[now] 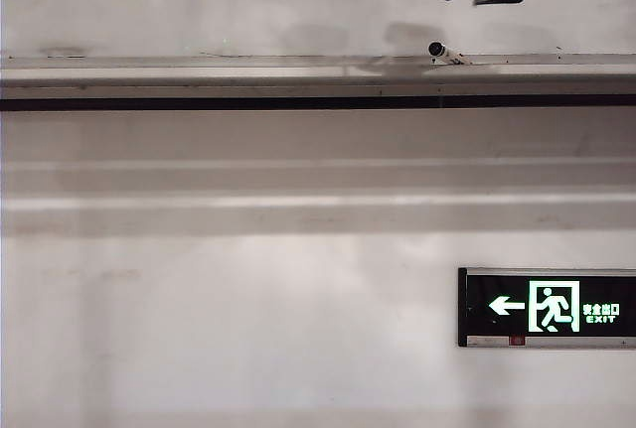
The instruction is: Take a marker from the whiteboard tray, write "Hi!" on the whiteboard, and then put the marker back vertically into the whiteboard tray.
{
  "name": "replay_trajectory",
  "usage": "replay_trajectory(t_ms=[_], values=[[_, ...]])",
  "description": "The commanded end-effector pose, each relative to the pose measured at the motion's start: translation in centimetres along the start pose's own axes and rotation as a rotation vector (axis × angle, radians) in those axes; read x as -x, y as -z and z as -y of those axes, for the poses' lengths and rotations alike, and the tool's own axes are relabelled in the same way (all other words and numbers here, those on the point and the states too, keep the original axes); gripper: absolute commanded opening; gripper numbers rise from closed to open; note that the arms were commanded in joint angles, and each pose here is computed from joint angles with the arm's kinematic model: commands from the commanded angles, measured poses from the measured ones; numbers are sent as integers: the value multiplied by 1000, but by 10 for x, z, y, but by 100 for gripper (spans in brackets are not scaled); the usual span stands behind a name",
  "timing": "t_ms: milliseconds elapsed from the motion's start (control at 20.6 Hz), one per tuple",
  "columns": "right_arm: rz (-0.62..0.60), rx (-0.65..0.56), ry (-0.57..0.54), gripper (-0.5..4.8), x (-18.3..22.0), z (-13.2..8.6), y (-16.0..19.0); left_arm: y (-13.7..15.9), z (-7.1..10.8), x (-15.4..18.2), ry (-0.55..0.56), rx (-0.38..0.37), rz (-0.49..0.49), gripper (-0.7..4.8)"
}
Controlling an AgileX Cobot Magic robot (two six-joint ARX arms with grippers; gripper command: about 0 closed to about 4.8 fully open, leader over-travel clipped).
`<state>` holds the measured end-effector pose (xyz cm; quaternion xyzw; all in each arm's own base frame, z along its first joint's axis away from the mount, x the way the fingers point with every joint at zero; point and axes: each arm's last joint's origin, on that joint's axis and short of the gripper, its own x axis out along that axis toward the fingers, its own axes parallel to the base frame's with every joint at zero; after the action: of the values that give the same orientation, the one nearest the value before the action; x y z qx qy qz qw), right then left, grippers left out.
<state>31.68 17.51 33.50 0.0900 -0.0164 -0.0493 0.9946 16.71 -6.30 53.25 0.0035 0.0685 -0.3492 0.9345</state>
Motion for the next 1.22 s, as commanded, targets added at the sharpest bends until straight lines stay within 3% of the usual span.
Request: replay_trajectory(t_ms=[49,292,875,1118,1216], values=[[-1,17,29,479,-8,8,1,-4,1,2,9,-11,29,-6],[-31,45,68,479,-20,19,11,-4,1,2,12,-11,29,-6],[-92,185,65,479,-32,16,38,-4,2,3,31,-12,31,-6],[-86,215,131,479,-37,25,36,-5,2,3,41,-14,37,-6],[-86,214,142,439,-39,29,35,-5,3,3,41,-18,44,-6]])
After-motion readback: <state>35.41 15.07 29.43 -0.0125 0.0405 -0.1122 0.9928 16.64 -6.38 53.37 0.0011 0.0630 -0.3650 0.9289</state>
